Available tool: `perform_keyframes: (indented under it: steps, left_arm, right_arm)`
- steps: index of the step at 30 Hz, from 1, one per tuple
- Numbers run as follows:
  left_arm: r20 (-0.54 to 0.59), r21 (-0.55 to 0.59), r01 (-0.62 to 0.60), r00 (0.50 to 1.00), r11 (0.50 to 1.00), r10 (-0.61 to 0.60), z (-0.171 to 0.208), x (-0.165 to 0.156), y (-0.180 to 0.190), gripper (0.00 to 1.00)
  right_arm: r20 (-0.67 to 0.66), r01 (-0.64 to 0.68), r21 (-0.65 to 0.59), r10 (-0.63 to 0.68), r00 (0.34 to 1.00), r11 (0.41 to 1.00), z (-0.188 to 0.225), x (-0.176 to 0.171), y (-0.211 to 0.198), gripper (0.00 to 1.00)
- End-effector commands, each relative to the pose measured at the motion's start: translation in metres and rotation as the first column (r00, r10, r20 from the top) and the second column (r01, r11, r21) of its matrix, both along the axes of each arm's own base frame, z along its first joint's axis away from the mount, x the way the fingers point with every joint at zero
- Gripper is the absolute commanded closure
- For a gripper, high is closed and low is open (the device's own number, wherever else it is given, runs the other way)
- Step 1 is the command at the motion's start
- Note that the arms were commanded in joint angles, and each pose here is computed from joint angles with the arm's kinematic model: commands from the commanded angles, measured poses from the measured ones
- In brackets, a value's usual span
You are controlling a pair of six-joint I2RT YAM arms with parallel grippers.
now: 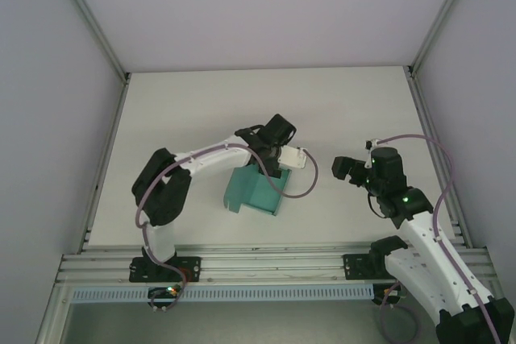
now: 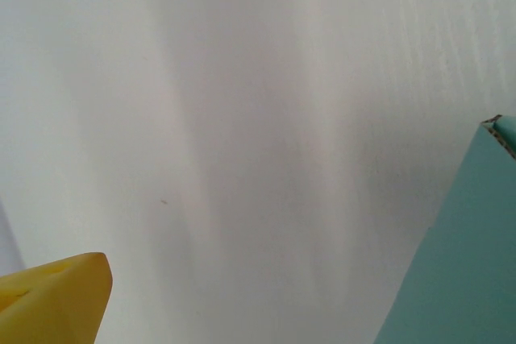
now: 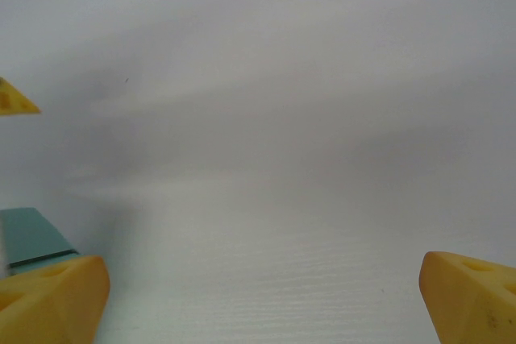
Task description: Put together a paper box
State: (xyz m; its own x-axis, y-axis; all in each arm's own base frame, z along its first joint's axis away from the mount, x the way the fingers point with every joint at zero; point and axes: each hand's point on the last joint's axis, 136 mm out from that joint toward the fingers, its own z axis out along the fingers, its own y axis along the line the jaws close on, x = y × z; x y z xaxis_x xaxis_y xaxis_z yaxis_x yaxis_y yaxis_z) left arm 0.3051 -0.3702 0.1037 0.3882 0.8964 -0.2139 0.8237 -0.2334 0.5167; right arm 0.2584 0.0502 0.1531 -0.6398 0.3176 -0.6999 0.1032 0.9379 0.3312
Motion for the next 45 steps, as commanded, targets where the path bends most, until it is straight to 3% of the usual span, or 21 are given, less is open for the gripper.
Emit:
perform_keyframes:
  steps: [1, 4, 10, 15, 19, 25, 29, 31, 33, 35, 37, 38, 39, 42, 44, 45]
  left_arm:
    - [-0.027, 0.010, 0.052, 0.998, 0.999, -0.051, 0.007, -0.012, 0.000, 0.00]
    - [-0.048, 0.033, 0.079, 0.996, 0.996, -0.077, 0.003, -0.015, -0.001, 0.00]
    - [-0.236, 0.109, 0.140, 0.965, 0.984, -0.111, -0.025, -0.039, 0.002, 0.00]
    - [-0.313, 0.181, 0.155, 0.945, 0.971, -0.093, -0.042, -0.045, 0.007, 0.00]
    - [-0.322, 0.163, 0.126, 0.944, 0.979, -0.068, -0.037, -0.041, 0.004, 0.00]
    - [-0.340, -0.096, 0.085, 0.934, 0.992, -0.113, 0.030, -0.044, -0.013, 0.00]
    - [-0.282, -0.307, 0.041, 0.950, 0.951, -0.132, 0.094, -0.038, -0.022, 0.00]
    - [-0.255, -0.426, -0.007, 0.960, 0.905, -0.112, 0.133, -0.029, -0.020, 0.00]
    - [-0.226, -0.547, -0.094, 0.973, 0.832, -0.039, 0.176, -0.012, -0.011, 0.00]
    - [-0.194, -0.640, -0.227, 0.972, 0.734, 0.132, 0.211, 0.018, 0.011, 0.00]
    - [-0.206, -0.712, -0.386, 0.913, 0.587, 0.351, 0.234, 0.048, 0.051, 0.00]
    - [-0.238, -0.734, -0.461, 0.862, 0.499, 0.447, 0.240, 0.058, 0.074, 0.00]
    - [-0.308, -0.746, -0.548, 0.787, 0.377, 0.535, 0.240, 0.066, 0.100, 0.00]
    - [-0.567, -0.669, -0.742, 0.553, 0.050, 0.610, 0.208, 0.069, 0.168, 0.00]
    - [-0.679, -0.594, -0.798, 0.429, -0.102, 0.595, 0.172, 0.064, 0.200, 0.00]
    - [-0.715, -0.551, -0.822, 0.375, -0.145, 0.591, 0.148, 0.058, 0.208, 0.00]
  right_arm:
    - [0.021, -0.046, 0.019, 0.046, 0.999, 0.999, 0.005, 0.005, 0.008, 0.00]
    - [0.009, -0.060, 0.023, 0.060, 0.998, 0.998, 0.004, 0.007, 0.011, 0.00]
    - [-0.002, -0.063, 0.018, 0.063, 0.998, 0.998, 0.003, 0.006, 0.011, 0.00]
    - [-0.005, -0.071, 0.012, 0.071, 0.997, 0.997, 0.002, 0.006, 0.011, 0.00]
    - [-0.001, -0.074, 0.006, 0.074, 0.997, 0.997, 0.002, 0.008, 0.011, 0.00]
    - [-0.003, -0.085, -0.004, 0.085, 0.996, 0.996, 0.002, 0.014, 0.011, 0.00]
    - [0.028, -0.139, 0.000, 0.139, 0.990, 0.990, 0.009, 0.021, 0.019, 0.00]
    - [0.063, -0.190, -0.006, 0.190, 0.980, 0.982, 0.017, 0.026, 0.027, 0.01]
    - [0.091, -0.266, -0.004, 0.265, 0.960, 0.964, 0.022, 0.033, 0.040, 0.00]
    - [0.102, -0.338, 0.004, 0.336, 0.936, 0.941, 0.024, 0.041, 0.054, 0.00]
    - [0.087, -0.419, -0.005, 0.418, 0.904, 0.908, 0.021, 0.050, 0.073, 0.00]
    - [0.081, -0.461, -0.028, 0.461, 0.884, 0.887, 0.018, 0.055, 0.085, 0.00]
    - [0.073, -0.515, -0.066, 0.518, 0.852, 0.855, 0.014, 0.060, 0.099, 0.00]
    - [-0.006, -0.688, -0.113, 0.692, 0.722, 0.717, -0.004, 0.067, 0.145, 0.01]
    - [-0.068, -0.752, -0.091, 0.749, 0.659, 0.653, -0.021, 0.076, 0.167, 0.05]
    - [-0.103, -0.776, -0.084, 0.769, 0.630, 0.625, -0.030, 0.081, 0.178, 0.07]
